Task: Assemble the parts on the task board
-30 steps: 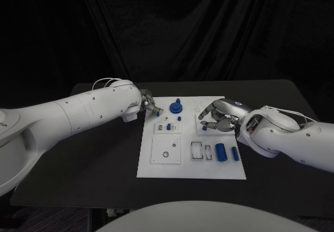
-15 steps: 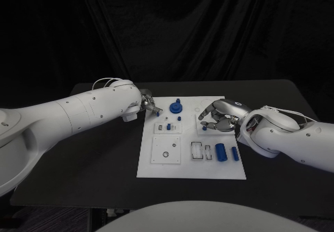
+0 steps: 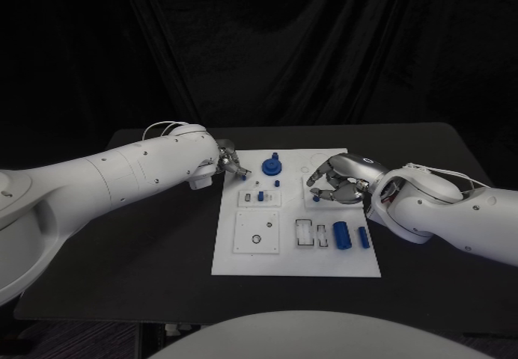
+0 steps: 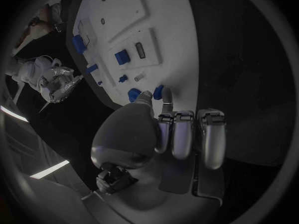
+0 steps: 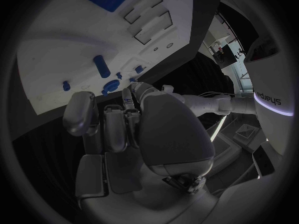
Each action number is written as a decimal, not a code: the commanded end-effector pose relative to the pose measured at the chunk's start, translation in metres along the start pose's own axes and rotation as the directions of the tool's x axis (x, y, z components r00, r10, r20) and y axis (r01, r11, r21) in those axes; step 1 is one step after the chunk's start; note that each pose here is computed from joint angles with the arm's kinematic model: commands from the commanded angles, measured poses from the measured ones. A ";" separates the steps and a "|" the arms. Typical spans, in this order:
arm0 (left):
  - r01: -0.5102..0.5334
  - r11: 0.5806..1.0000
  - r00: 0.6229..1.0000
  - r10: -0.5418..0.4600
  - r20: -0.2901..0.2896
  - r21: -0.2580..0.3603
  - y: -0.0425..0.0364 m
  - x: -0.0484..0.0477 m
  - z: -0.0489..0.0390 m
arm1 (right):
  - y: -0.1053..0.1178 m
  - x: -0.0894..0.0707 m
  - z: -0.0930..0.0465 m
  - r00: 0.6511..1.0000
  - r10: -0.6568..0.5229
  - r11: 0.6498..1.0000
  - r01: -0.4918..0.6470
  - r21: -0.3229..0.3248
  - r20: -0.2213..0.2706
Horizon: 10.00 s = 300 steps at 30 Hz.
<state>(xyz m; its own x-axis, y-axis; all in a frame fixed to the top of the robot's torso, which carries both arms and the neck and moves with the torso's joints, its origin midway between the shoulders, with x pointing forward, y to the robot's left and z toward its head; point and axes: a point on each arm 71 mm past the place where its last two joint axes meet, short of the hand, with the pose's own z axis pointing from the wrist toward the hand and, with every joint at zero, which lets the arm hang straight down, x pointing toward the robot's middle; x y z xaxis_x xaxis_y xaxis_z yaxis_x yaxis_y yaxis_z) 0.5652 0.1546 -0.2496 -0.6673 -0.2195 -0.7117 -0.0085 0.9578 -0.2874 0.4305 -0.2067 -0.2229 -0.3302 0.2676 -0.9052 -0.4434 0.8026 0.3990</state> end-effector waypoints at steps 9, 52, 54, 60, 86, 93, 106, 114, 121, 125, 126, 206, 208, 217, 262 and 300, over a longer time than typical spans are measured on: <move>-0.003 1.000 1.000 0.003 -0.021 0.001 0.0001 0.0030 0.0003 | -0.001 0.001 0.000 1.000 0.011 1.000 -0.011 0.012 -0.002; 0.029 1.000 0.999 -0.029 0.016 -0.008 0.0058 0.0023 -0.0035 | -0.004 0.002 0.001 1.000 0.010 1.000 -0.009 0.026 -0.028; 0.073 0.997 0.997 -0.073 0.016 -0.013 0.0082 0.0030 -0.0051 | -0.005 0.002 0.001 1.000 0.010 1.000 -0.009 0.028 -0.028; 0.201 0.979 0.979 -0.202 -0.020 -0.032 0.0157 0.0092 -0.0130 | -0.006 0.002 0.000 1.000 0.011 0.999 -0.010 0.032 -0.026; 0.250 0.967 0.965 -0.245 -0.097 0.041 0.0168 0.0342 -0.0475 | -0.008 0.007 -0.004 0.999 0.020 0.999 -0.019 0.040 -0.033; 0.250 0.967 0.965 -0.244 -0.096 0.048 0.0133 0.0351 -0.0464 | -0.008 0.008 -0.005 0.999 0.029 0.999 -0.028 0.044 -0.034; 0.224 0.973 0.970 -0.219 -0.108 0.044 0.0115 0.0370 -0.0430 | -0.009 0.008 -0.005 0.999 0.037 0.998 -0.035 0.047 -0.034; 0.228 0.973 0.969 -0.223 -0.109 0.036 0.0146 0.0417 -0.0416 | -0.010 0.008 -0.005 0.999 0.037 0.998 -0.036 0.046 -0.029; 0.230 0.972 0.968 -0.224 -0.115 0.042 0.0125 0.0466 -0.0407 | -0.010 0.007 -0.006 0.999 0.038 0.998 -0.037 0.046 -0.025; 0.230 0.972 0.967 -0.224 -0.119 0.042 0.0125 0.0485 -0.0396 | -0.011 0.007 -0.007 0.999 0.038 0.998 -0.036 0.048 -0.025; 0.230 0.972 0.967 -0.224 -0.120 0.040 0.0129 0.0490 -0.0393 | -0.011 0.007 -0.007 0.999 0.038 0.998 -0.036 0.049 -0.025; 0.195 0.978 0.971 -0.181 -0.159 0.071 0.0159 0.0662 -0.0387 | -0.010 0.009 -0.004 0.998 0.036 0.998 -0.033 0.056 -0.044; 0.193 0.979 0.970 -0.180 -0.163 0.070 0.0161 0.0667 -0.0392 | -0.011 0.009 -0.004 0.998 0.036 0.998 -0.033 0.059 -0.046; 0.191 0.980 0.970 -0.178 -0.168 0.064 0.0170 0.0675 -0.0397 | -0.010 0.010 -0.004 0.998 0.035 0.998 -0.032 0.061 -0.051; 0.208 0.976 0.971 -0.199 -0.133 0.060 0.0247 0.0627 -0.0356 | -0.011 0.011 -0.004 0.997 0.039 0.997 -0.035 0.070 -0.064; 0.174 0.983 0.977 -0.164 -0.137 0.062 0.0243 0.0639 -0.0357 | -0.011 0.012 -0.003 0.996 0.044 0.996 -0.038 0.076 -0.078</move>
<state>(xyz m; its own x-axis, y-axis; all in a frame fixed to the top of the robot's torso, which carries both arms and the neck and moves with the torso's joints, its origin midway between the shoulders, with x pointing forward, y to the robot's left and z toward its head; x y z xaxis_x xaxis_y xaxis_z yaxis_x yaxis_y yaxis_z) 0.5006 0.1701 -0.2718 -0.7297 -0.3854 -0.5648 -0.0869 0.8716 -0.4824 0.4292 -0.2131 -0.2363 -0.4063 0.2635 -0.8749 -0.3827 0.8204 0.4248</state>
